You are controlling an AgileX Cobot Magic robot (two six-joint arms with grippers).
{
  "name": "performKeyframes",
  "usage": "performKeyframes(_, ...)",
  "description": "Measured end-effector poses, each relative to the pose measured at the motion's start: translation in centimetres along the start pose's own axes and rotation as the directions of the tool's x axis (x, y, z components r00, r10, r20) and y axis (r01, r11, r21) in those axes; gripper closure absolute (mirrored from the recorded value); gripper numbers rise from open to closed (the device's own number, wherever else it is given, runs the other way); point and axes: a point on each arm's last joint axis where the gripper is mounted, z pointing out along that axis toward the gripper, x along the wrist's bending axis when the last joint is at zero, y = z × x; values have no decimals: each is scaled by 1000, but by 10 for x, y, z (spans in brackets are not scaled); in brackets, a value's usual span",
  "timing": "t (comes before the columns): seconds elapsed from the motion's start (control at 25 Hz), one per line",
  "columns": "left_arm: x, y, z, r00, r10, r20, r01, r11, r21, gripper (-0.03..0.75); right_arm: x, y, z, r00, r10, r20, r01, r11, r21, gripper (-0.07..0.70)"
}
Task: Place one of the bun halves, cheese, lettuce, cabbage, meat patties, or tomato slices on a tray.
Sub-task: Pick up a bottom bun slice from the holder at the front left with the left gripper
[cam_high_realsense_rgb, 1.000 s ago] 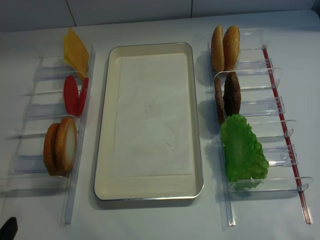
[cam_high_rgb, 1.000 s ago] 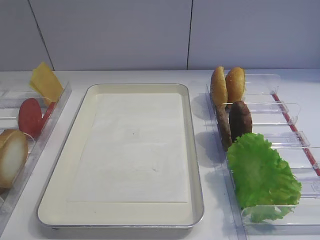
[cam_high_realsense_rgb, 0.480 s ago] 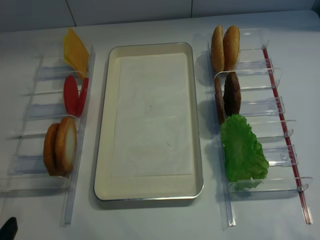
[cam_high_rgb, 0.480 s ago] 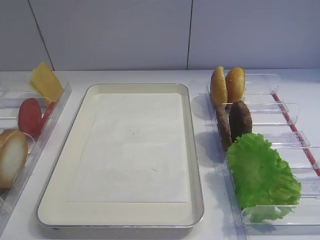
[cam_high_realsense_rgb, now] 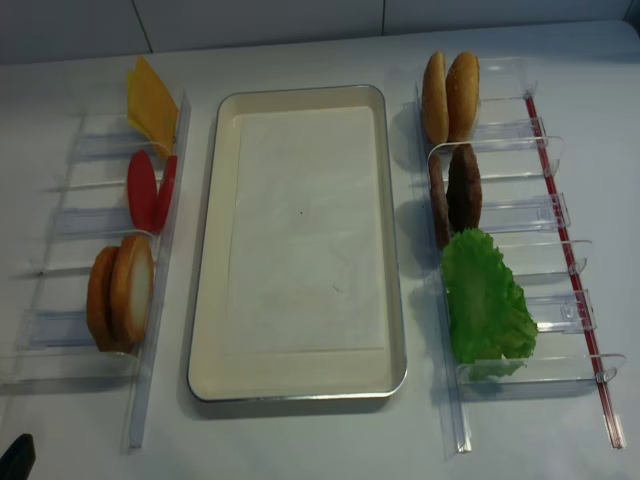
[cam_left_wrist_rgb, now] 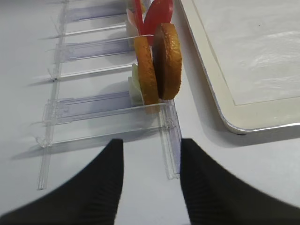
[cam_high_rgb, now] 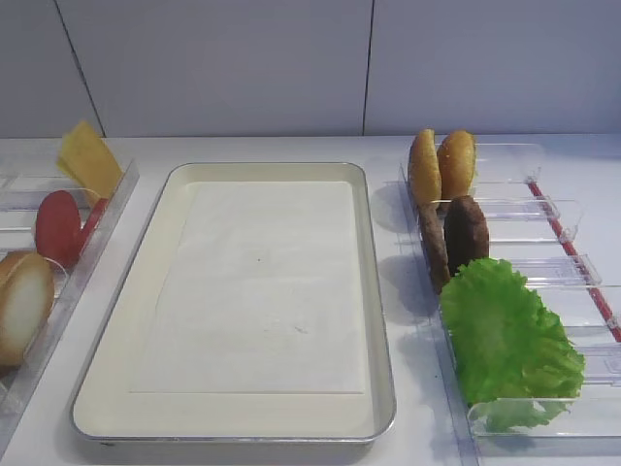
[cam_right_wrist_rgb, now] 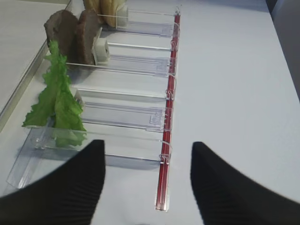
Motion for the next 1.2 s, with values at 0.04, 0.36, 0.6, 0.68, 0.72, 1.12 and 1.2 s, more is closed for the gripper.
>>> performKeyframes(0.04,0,0,0,1000,0,0,0,1000,0,428,0,0,0,1000,1,-3,-1,1000,0,204)
performKeyframes(0.36,0,0,0,1000,6,0,-6,1000,0,428,1,0,0,1000,3,-7,-3,1000,0,116)
performKeyframes(0.6,0,0,0,1000,6,0,-6,1000,-4,428,1,0,0,1000,3,-7,-3,1000,0,115)
performKeyframes(0.68,0,0,0,1000,6,0,-6,1000,-4,428,1,0,0,1000,3,-7,-3,1000,0,115)
performKeyframes(0.72,0,0,0,1000,6,0,-6,1000,-4,428,1,0,0,1000,3,-7,-3,1000,0,115)
performKeyframes(1.12,-4,4,-5,997,68,38,-67,997,-29,428,1,0,0,1000,4,-8,-4,1000,0,115)
performKeyframes(1.2,-5,10,-10,995,84,56,-82,996,-40,428,1,0,0,1000,4,-8,-4,1000,0,115)
